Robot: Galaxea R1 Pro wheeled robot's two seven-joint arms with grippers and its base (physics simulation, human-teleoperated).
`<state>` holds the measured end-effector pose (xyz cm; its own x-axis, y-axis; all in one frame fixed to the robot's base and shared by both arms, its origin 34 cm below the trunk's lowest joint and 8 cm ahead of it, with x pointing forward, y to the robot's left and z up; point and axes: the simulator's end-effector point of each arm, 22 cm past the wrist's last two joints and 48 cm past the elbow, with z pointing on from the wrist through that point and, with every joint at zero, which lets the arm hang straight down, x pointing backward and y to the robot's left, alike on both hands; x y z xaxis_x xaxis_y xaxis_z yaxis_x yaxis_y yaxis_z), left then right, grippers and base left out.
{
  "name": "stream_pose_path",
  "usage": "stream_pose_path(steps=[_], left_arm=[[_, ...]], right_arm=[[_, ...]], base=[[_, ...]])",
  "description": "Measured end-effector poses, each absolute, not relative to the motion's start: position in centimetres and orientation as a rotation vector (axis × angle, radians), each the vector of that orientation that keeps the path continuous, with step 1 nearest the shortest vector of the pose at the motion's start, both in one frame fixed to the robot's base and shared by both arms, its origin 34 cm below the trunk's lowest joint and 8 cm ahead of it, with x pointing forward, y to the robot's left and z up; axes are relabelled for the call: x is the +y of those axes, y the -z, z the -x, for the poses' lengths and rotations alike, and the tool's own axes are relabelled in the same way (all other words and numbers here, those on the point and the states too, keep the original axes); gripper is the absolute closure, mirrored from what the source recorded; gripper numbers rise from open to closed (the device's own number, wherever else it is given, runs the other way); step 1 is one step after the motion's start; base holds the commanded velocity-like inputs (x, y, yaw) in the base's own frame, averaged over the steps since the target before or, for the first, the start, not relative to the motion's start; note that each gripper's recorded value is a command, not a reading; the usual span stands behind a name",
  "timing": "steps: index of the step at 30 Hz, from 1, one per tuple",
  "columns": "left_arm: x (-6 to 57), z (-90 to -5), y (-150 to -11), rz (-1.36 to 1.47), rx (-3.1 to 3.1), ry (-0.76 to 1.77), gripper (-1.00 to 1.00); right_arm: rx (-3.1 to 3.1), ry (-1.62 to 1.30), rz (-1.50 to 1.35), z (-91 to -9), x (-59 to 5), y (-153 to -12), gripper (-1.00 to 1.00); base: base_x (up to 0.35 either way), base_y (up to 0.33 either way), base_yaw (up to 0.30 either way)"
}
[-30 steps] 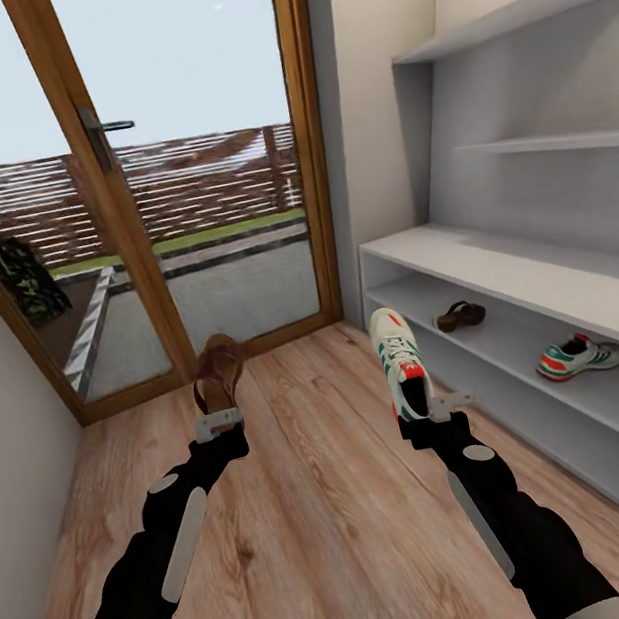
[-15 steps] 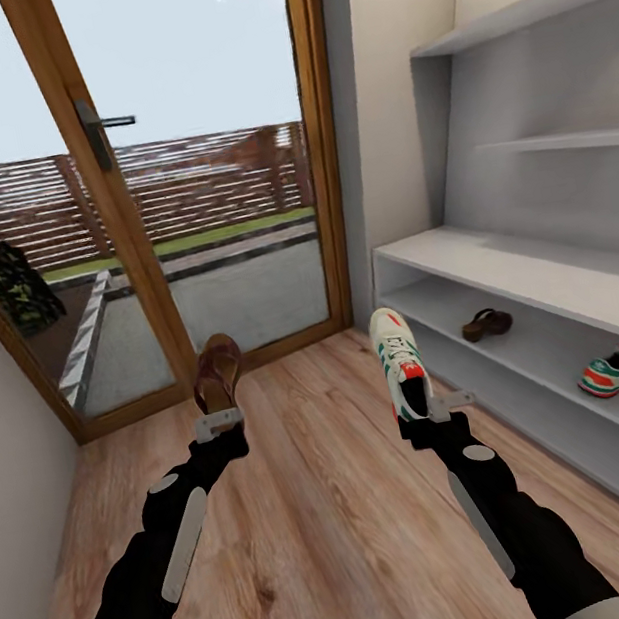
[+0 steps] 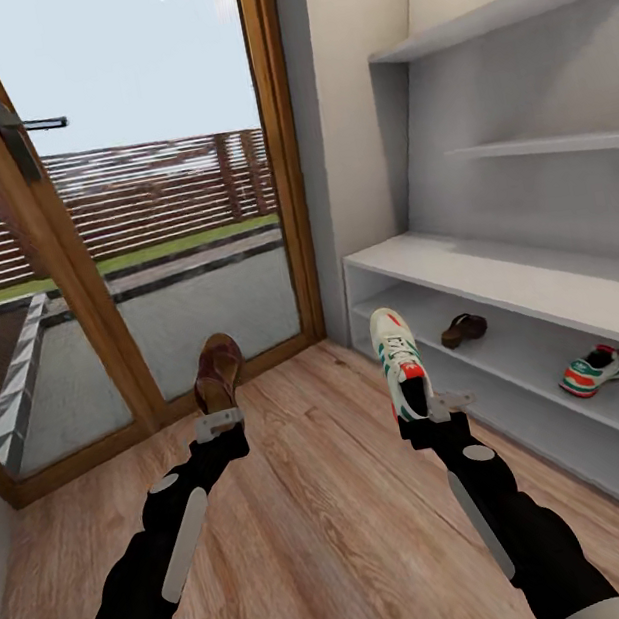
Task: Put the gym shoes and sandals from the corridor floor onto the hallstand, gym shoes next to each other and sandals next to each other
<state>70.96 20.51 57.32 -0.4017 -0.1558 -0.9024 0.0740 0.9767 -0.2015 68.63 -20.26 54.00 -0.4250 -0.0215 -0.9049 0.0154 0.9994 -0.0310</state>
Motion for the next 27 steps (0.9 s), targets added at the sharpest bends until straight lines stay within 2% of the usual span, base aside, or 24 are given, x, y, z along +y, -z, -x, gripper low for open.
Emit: stream_pose_path(steps=[6,24,27], left_arm=[[20.51,-70.96,-57.31,0.058,1.969,0.249,1.00],[20.53,-70.96,-57.32,0.058,1.969,0.249,1.00],[20.52,-70.96,-57.32,0.058,1.969,0.249,1.00]], right_arm=[[2.010,0.041,0.005,-68.63,-20.26,-53.99,1.00],[2.009,0.042,0.005,-68.64,-20.26,-54.00,1.00],[2.009,0.042,0.005,-68.64,-20.27,-54.00,1.00]], base=[[0.284,0.218,-0.254],[0.284,0.218,-0.012],[0.284,0.219,-0.144]])
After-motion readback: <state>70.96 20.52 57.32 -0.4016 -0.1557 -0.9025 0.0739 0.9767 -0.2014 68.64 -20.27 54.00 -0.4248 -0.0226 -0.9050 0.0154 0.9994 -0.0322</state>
